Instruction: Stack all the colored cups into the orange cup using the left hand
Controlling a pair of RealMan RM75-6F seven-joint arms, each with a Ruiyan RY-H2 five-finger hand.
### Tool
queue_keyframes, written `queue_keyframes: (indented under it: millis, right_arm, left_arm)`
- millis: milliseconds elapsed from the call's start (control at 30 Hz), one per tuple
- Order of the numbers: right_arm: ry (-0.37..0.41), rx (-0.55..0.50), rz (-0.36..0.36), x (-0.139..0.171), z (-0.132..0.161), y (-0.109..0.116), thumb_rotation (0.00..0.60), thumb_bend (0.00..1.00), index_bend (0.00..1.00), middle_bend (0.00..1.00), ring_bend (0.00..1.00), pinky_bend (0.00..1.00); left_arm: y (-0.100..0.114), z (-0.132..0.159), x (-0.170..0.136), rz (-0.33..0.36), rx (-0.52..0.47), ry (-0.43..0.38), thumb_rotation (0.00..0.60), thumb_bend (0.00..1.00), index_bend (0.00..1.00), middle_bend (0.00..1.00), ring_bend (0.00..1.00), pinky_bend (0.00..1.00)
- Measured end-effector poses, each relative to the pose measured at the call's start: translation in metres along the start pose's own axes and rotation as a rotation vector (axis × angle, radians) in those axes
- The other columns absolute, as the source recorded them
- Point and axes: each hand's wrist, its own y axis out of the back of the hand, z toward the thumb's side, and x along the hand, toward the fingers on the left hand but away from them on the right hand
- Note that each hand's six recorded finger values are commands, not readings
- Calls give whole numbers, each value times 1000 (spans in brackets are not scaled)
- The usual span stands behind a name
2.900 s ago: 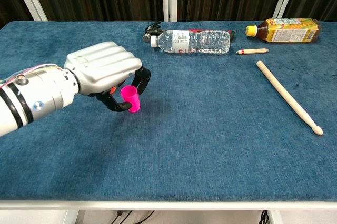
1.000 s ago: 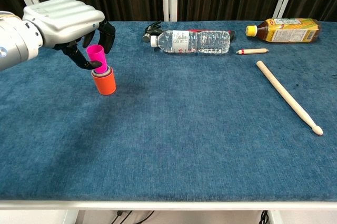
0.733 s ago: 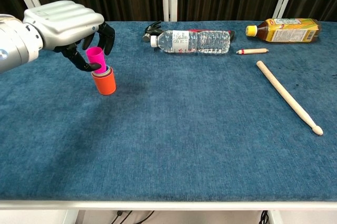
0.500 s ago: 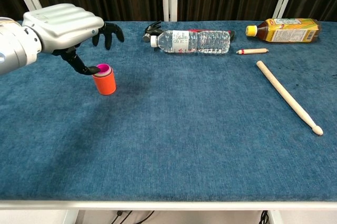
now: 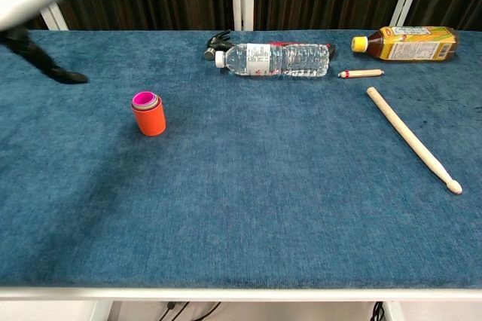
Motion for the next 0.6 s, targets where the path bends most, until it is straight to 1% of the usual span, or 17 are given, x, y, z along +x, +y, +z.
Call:
queue_keyframes:
  millis: [133, 200, 233, 267, 300, 333, 367, 467, 600]
  right_arm:
    - [25, 46, -3, 0, 4, -3, 600, 148, 0, 0, 0, 0]
    - [48, 70, -11, 0, 8, -4, 600, 180, 0, 0, 0, 0]
    - [58, 74, -13, -1, 10, -5, 600, 213, 0, 0, 0, 0]
    - [66, 76, -15, -1, 11, -6, 600, 244, 0, 0, 0, 0]
    - [78, 81, -19, -2, 13, -7, 600, 270, 0, 0, 0, 0]
    - [88, 84, -20, -3, 16, -7, 600, 285, 0, 0, 0, 0]
    - [99, 86, -21, -5, 18, -8, 600, 293, 0, 0, 0, 0]
    - [129, 88, -20, -8, 28, -11, 600, 296, 0, 0, 0, 0]
    - [162, 85, 1, -13, 42, -14, 600, 294, 0, 0, 0, 0]
  left_arm:
    - [4, -43, -48, 75, -110, 117, 600, 64, 65, 97, 0, 47]
    - [-1, -71, -89, 93, -121, 191, 600, 64, 64, 94, 0, 37]
    - [-3, -77, -100, 90, -115, 208, 600, 64, 65, 88, 0, 34]
    - [-8, -87, -121, 77, -101, 238, 600, 64, 64, 80, 0, 35]
    - [-11, -93, -136, 62, -93, 257, 600, 67, 64, 71, 0, 35]
    - [-16, -100, -154, 39, -90, 281, 600, 70, 64, 65, 0, 36]
    - [-20, -104, -166, 21, -91, 296, 600, 77, 64, 62, 0, 37]
    - [-24, -112, -188, -7, -111, 324, 600, 88, 64, 62, 0, 38]
    - [-24, -115, -193, -10, -114, 326, 600, 90, 64, 61, 0, 37]
